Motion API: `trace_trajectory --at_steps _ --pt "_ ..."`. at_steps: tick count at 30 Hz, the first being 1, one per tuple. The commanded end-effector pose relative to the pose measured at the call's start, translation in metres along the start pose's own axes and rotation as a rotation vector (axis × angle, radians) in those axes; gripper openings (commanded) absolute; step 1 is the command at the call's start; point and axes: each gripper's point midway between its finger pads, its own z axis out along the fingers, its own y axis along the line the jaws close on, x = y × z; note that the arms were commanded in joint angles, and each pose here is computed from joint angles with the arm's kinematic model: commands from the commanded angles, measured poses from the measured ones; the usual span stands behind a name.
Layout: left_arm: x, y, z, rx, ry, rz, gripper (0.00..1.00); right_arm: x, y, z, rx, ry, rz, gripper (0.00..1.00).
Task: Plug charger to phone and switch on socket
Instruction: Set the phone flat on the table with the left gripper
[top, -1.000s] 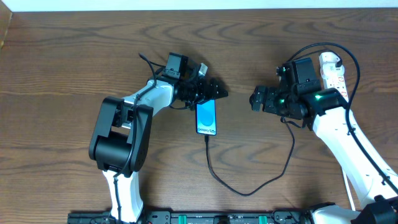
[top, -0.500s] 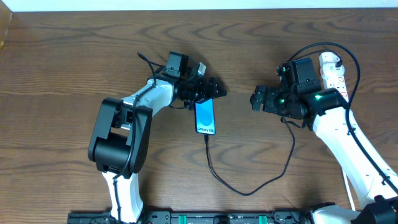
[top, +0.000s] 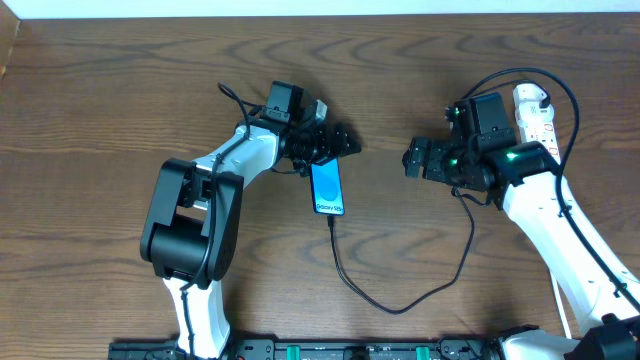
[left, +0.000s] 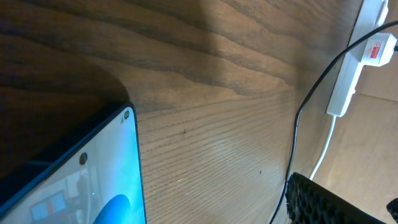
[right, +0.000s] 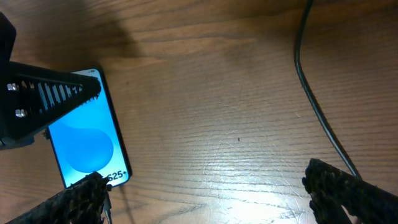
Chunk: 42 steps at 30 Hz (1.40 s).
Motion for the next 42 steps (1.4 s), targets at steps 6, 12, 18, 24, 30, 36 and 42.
trace_trajectory --at_steps 6,12,18,24,30,36,42 --pt "0.010 0.064 0.014 -0.221 -0.007 -0.108 0.90 -0.004 0.002 -0.004 0.003 -0.022 -0.022 0.99" --pt "0.009 0.065 0.013 -0.229 -0.013 -0.127 0.90 -0.004 0.001 -0.004 0.008 -0.025 -0.022 0.99" --pt "0.009 0.072 0.011 -0.270 -0.026 -0.158 0.90 -0.005 0.001 -0.004 0.008 -0.029 -0.022 0.99" --pt "0.009 0.077 0.009 -0.297 -0.037 -0.175 0.90 -0.005 0.001 -0.004 0.008 -0.029 -0.022 0.99" --pt "0.010 0.079 0.009 -0.319 -0.038 -0.181 0.90 -0.005 0.001 -0.004 0.008 -0.029 -0.022 0.99" --pt "0.012 0.082 0.008 -0.332 -0.036 -0.195 0.90 -0.005 0.001 -0.004 0.007 -0.029 -0.022 0.99" --pt "0.014 0.084 0.007 -0.349 -0.033 -0.209 0.90 -0.005 0.001 -0.004 0.007 -0.029 -0.022 0.99"
